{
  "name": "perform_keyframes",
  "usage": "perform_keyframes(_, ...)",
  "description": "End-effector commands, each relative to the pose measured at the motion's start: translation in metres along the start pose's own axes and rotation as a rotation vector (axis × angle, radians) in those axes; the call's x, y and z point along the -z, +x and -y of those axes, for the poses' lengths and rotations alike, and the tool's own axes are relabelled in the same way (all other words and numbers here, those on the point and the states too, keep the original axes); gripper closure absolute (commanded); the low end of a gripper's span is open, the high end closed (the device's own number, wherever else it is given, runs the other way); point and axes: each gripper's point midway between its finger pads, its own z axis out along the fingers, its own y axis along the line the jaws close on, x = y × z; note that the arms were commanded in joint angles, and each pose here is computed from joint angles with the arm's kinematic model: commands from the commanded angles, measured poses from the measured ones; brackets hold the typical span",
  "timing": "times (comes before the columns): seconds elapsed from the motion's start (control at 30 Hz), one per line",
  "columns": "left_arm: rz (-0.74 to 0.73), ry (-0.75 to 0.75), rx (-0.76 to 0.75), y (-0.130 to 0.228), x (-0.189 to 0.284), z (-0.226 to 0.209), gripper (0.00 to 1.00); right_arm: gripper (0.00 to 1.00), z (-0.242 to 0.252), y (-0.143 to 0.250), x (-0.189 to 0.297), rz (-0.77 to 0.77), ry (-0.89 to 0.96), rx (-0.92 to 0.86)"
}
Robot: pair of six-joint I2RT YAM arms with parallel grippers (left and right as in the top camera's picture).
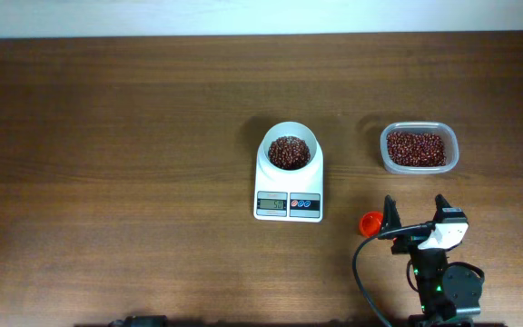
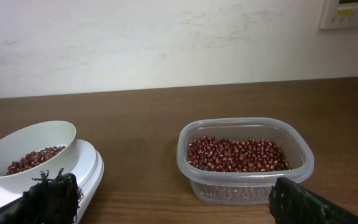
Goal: Scoop and weigh 50g on scale
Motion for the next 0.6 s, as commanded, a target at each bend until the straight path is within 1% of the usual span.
perform_keyframes(0.0, 0.029, -0.004, 0.015, -0.004, 0.004, 0.001, 0.01, 0.01, -0.001, 0.003, 0.0, -0.003, -0.001, 0.002)
perform_keyframes(0.03, 0.051, -0.014, 0.013, -0.009, 0.004, -0.001, 0.01, 0.01, -0.001, 0.003, 0.0, -0.003, -0.001, 0.002)
perform_keyframes(0.1, 0.142, -0.027, 0.006, -0.032, 0.004, -0.006, 0.01, 0.01, -0.001, 0.003, 0.0, -0.003, -0.001, 0.002)
perform_keyframes(0.13, 0.151, -0.03, 0.006, -0.035, 0.0, -0.007, 0.01, 0.01, -0.001, 0.003, 0.0, -0.003, -0.001, 0.002)
perform_keyframes(0.2, 0.181, -0.039, 0.003, -0.044, -0.018, -0.011, 0.01, 0.01, -0.001, 0.003, 0.0, -0.003, -0.001, 0.002)
perform_keyframes(0.23, 0.189, -0.044, 0.003, -0.047, -0.039, -0.014, 0.01, 0.01, -0.001, 0.003, 0.0, -0.003, -0.001, 0.002)
perform_keyframes(0.27, 0.187, -0.043, 0.003, -0.046, -0.052, -0.015, 0.01, 0.01, -0.001, 0.003, 0.0, -0.003, -0.001, 0.002)
perform_keyframes(0.37, 0.18, -0.038, 0.037, -0.032, -0.118, -0.016, 0.01, 0.01, -0.001, 0.003, 0.0, -0.003, -0.001, 0.002)
perform_keyframes(0.43, 0.195, -0.041, 0.04, -0.016, -0.164, -0.016, 0.01, 0.01, -0.001, 0.003, 0.0, -0.003, -0.001, 0.002)
perform_keyframes(0.57, 0.257, -0.052, 0.034, 0.006, -0.211, -0.013, 0.01, 0.01, -0.001, 0.003, 0.0, -0.003, -0.001, 0.002)
